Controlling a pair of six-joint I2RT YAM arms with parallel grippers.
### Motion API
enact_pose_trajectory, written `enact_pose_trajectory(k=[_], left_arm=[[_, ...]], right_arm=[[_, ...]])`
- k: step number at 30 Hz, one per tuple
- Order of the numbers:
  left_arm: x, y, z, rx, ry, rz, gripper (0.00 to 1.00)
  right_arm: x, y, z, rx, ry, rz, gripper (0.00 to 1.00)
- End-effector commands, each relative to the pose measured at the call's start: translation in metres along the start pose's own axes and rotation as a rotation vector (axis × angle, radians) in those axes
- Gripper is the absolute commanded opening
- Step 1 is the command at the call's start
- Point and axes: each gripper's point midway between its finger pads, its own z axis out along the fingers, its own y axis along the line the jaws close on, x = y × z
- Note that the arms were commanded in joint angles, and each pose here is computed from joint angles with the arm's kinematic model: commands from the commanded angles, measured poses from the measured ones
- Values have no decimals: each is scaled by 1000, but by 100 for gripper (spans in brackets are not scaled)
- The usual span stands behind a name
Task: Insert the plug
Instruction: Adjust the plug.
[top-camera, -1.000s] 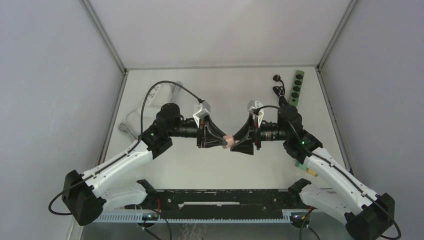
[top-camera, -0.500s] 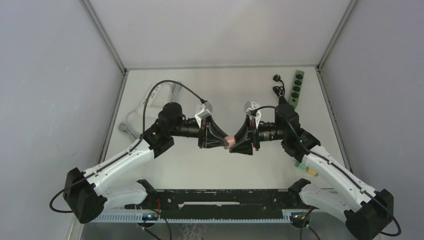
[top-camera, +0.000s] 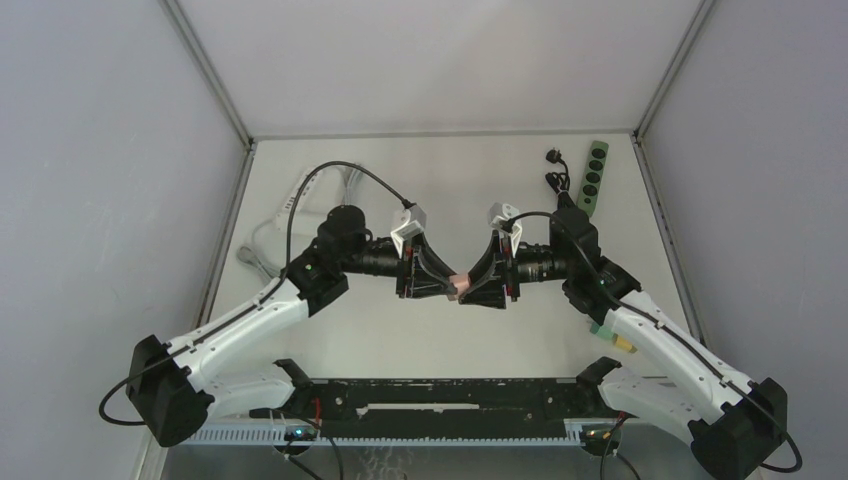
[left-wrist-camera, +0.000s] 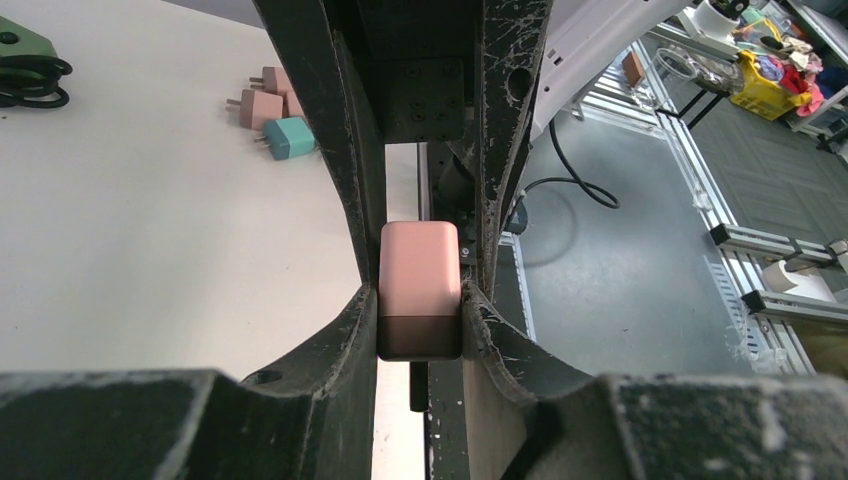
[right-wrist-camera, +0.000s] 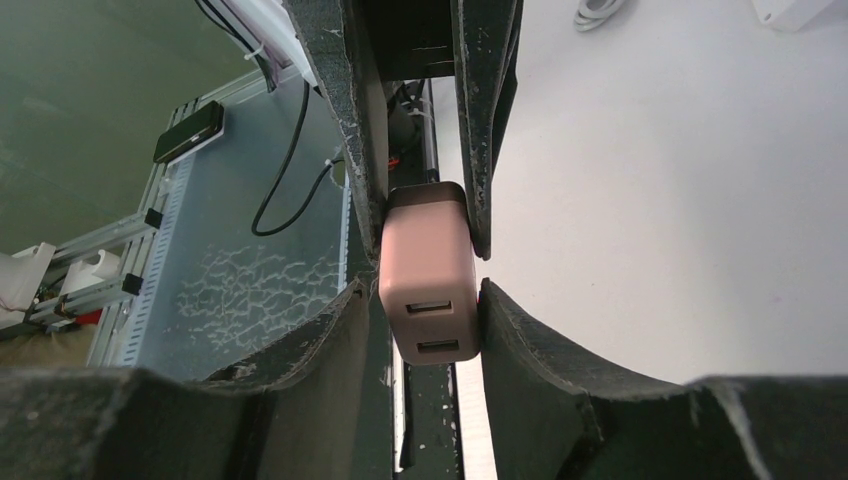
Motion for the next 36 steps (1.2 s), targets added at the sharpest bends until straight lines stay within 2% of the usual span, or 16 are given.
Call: enact_pose_trajectory(k=[1, 12, 17, 20, 22, 24, 26, 27, 30, 33, 36], left_arm=[[-28, -10, 1, 28, -44, 79, 0], [-20, -6, 5, 32, -11, 41, 0], [-21, -6, 5, 26, -15, 42, 0], [-23, -5, 3, 5, -21, 48, 6], [-23, -2, 1, -23, -21, 51, 13], [-24, 4, -1, -71, -24, 52, 29], [-25, 10, -5, -123, -33, 55, 35], [-27, 14, -8, -161, -40, 53, 43], [-30, 30, -19, -296, -73, 38, 53], [-35, 56, -44, -526, -142, -4, 72], [-35, 72, -75, -715, -221, -59, 84]], right_arm=[[-24, 15, -1, -41, -44, -103, 51], [-24, 17, 1, -55, -42, -103, 43], [-22, 17, 4, -64, -37, -105, 31], [-21, 18, 4, -67, -32, -104, 20], [-20, 18, 3, -65, -29, -105, 11], [-19, 18, 2, -57, -27, -106, 5], [-18, 18, 2, -51, -26, -107, 0], [-17, 17, 1, -46, -27, -106, 0], [-16, 14, 0, -26, -31, -104, 0], [-14, 10, -2, 4, -29, -95, 0], [-13, 6, -3, 30, -27, -92, 0]])
